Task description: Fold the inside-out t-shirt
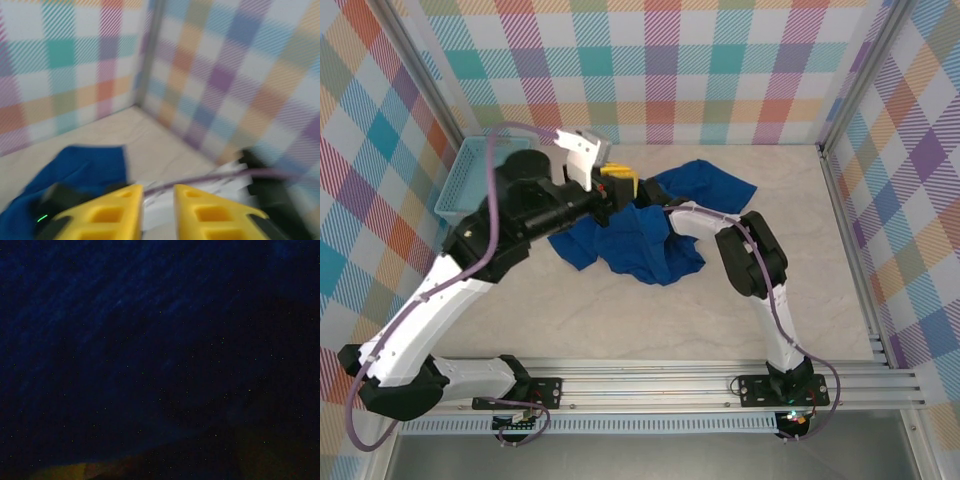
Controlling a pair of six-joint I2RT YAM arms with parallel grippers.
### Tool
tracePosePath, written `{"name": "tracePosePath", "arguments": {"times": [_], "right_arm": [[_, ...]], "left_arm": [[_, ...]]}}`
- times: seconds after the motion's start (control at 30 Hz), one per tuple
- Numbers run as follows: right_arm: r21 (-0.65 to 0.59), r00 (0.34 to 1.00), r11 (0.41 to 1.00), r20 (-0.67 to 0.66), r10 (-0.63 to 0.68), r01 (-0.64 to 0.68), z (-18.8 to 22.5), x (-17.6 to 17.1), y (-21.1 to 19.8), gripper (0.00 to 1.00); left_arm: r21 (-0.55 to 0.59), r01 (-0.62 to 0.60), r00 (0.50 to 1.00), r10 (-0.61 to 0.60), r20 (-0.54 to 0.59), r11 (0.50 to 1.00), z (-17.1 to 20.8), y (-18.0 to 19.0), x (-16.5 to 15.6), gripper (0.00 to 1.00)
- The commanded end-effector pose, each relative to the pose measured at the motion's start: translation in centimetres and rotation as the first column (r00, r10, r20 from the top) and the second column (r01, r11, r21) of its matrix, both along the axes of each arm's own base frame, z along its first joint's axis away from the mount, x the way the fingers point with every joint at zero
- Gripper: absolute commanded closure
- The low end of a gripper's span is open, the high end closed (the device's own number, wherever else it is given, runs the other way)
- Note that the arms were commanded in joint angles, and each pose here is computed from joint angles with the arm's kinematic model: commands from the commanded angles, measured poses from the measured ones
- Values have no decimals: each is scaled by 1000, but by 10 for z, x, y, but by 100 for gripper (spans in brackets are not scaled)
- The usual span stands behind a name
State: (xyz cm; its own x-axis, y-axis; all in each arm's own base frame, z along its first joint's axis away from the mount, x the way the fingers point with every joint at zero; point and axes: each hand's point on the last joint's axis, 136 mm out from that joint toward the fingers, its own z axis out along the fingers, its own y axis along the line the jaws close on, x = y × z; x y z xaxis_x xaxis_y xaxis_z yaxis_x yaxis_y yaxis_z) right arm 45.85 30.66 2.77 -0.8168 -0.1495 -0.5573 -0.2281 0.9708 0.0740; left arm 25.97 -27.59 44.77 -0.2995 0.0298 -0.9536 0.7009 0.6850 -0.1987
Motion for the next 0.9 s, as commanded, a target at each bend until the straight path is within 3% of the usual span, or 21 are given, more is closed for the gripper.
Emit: {"name": "tracePosePath", "arguments": {"times": [0.0,0.07,0.23,0.4,0.87], "right_arm": [[53,998,998,-34,46,-44,8,-13,5,24],[59,998,997,-44,51,-49,6,-15,6,25],[65,998,997,-45,53,-50,4,-16,6,25],[64,997,996,-38,62,-59,5,-15,7,25],[58,998,997,-35,59,-57,3,-14,5,27]], "left_arm": [[235,-112,988,133,-75,965,-96,4,31,31],[262,-136,980,168,-104,956,-115,-1,43,23],[272,-149,938,223,-266,951,-152,-11,54,19],[266,-156,902,248,-355,951,-180,-15,61,19],[231,-98,874,195,-446,968,-198,-24,67,68]]}}
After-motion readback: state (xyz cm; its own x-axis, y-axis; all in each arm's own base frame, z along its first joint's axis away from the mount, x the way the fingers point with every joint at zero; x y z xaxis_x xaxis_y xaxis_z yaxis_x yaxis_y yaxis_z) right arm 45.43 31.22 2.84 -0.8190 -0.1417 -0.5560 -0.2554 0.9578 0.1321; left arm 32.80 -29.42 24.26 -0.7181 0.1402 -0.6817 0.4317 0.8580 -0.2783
